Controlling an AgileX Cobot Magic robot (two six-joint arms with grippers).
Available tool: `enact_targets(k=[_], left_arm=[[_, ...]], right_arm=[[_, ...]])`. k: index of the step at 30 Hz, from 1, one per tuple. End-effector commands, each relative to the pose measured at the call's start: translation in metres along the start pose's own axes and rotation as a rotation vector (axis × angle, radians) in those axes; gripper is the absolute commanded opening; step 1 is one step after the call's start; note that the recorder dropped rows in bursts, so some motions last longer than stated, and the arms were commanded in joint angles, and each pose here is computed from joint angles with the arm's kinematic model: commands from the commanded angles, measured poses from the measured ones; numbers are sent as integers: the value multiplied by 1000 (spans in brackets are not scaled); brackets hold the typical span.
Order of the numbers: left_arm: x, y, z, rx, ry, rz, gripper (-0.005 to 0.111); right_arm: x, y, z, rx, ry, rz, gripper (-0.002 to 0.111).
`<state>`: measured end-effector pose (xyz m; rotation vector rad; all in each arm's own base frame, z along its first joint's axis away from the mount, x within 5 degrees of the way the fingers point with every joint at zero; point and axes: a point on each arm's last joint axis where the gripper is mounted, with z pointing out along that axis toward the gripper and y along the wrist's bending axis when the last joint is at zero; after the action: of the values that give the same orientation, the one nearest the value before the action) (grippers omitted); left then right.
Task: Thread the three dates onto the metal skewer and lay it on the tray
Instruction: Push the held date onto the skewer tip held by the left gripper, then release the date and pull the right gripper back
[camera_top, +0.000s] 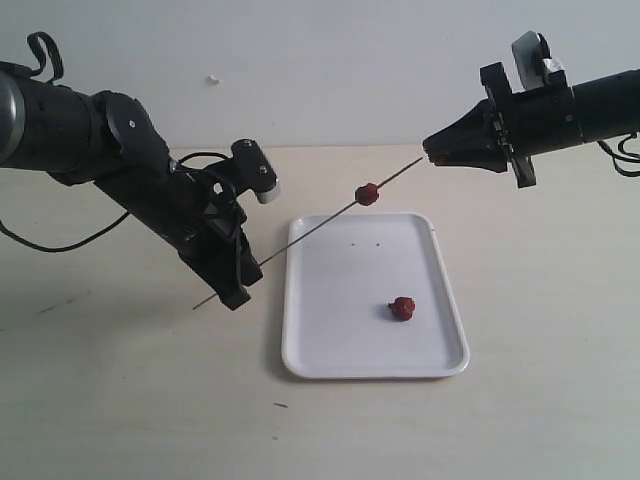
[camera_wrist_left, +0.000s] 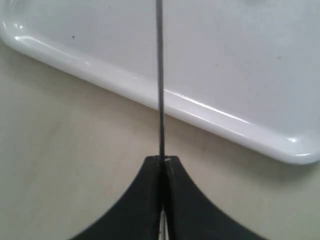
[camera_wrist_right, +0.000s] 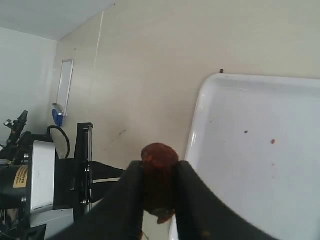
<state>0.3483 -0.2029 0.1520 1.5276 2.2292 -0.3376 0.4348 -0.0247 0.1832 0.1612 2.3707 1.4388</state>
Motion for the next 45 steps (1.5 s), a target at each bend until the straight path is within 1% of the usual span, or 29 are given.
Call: enact_targets(k=[1,7,18,22,29,40,45], left_arm=[[-1,-1,0,-4,-9,-2,0],[-2,-1,0,-3,-11,-4,0],[-2,-2,0,0,-11,-10,0],[-2,-2,0,7,-9,12,0],[-2,-4,0,11,-9,14,0],[-5,-3,0,2,-37,-18,0],[-6,-3,0,-1,-49,-31,0]], right_arm=[[-1,4,-1,-4,-1,-24,20],[4,10,12,4,45,-55,20],[5,11,14,4,52,-59,20],[8,15,22,3,76,-70,20],[12,23,35,-18,97,-98,20],[19,32,51,-30,135,-126,20],[19,33,51,-28,139,-131,20]])
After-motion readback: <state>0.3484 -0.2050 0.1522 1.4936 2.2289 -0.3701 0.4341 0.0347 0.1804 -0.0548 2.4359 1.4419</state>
